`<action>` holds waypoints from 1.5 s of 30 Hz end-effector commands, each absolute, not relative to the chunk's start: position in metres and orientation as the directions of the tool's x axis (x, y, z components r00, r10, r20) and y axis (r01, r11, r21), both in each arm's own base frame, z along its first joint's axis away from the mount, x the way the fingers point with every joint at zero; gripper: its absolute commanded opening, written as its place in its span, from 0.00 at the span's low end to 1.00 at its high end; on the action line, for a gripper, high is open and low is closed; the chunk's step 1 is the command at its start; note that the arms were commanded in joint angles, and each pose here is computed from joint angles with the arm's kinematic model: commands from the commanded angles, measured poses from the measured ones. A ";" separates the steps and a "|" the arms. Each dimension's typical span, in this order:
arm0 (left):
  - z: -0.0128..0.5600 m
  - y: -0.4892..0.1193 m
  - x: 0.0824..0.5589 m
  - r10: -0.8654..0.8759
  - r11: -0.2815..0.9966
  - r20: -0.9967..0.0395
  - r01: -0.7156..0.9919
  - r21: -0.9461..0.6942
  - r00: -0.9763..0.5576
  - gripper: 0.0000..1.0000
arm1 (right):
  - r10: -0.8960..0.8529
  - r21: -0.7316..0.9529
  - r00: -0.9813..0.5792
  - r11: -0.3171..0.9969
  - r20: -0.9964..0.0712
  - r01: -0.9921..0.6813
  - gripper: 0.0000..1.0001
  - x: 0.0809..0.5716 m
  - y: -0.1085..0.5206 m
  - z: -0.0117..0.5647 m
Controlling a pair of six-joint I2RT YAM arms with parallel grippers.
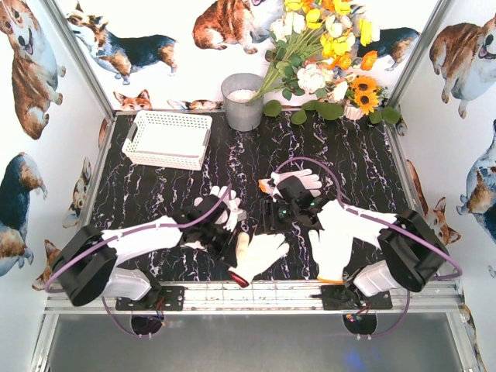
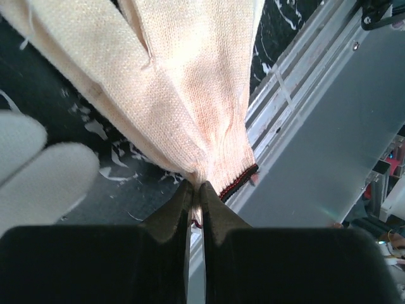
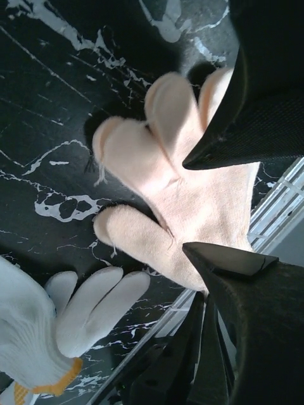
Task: Put the gloves into the storage basket
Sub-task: Pick up the glove from the center of the board.
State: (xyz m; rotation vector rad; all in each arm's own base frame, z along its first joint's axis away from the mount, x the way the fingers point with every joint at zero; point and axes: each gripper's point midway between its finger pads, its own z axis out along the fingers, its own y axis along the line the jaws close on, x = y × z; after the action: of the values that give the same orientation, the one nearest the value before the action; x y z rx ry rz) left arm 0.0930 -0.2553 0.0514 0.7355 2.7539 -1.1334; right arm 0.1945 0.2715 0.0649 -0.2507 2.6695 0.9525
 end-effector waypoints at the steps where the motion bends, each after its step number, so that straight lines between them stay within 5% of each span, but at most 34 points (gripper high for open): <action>1: 0.058 -0.261 0.110 0.458 0.561 -0.294 0.529 -0.636 -0.839 0.00 | -0.051 0.618 -0.926 0.731 -0.375 -0.290 0.48 0.208 0.285 0.069; 8: 0.049 -0.271 0.149 0.505 0.580 -0.288 0.567 -0.586 -0.814 0.00 | 0.037 0.463 -0.955 0.880 -0.293 -0.108 0.34 0.203 0.241 0.037; 17: 0.047 -0.302 0.192 0.484 0.543 -0.338 0.580 -0.607 -0.807 0.24 | 0.190 0.404 -0.943 0.912 -0.273 0.067 0.35 0.186 0.199 0.035; 28: 0.080 -0.272 0.207 0.208 0.697 -0.457 0.459 -0.551 -0.865 0.58 | 0.049 0.554 -0.932 0.815 -0.359 -0.171 0.51 0.178 0.234 0.095; 36: 0.131 -0.203 0.241 -0.028 0.792 -0.648 0.379 -0.479 -0.761 0.85 | -0.171 0.252 -0.873 0.916 -0.456 -0.311 0.50 0.151 0.255 0.093; 45: 0.139 -0.119 0.280 -0.215 0.858 -0.689 0.203 -0.472 -0.692 0.88 | -0.363 0.008 -0.803 0.910 -0.472 -0.416 0.45 0.132 0.288 0.080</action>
State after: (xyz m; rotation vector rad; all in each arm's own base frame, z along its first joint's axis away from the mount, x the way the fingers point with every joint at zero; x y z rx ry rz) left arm 0.2731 -0.1478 0.1381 0.0755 2.2845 -0.7170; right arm 0.1203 0.2795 0.0688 -0.5545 2.6976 0.3069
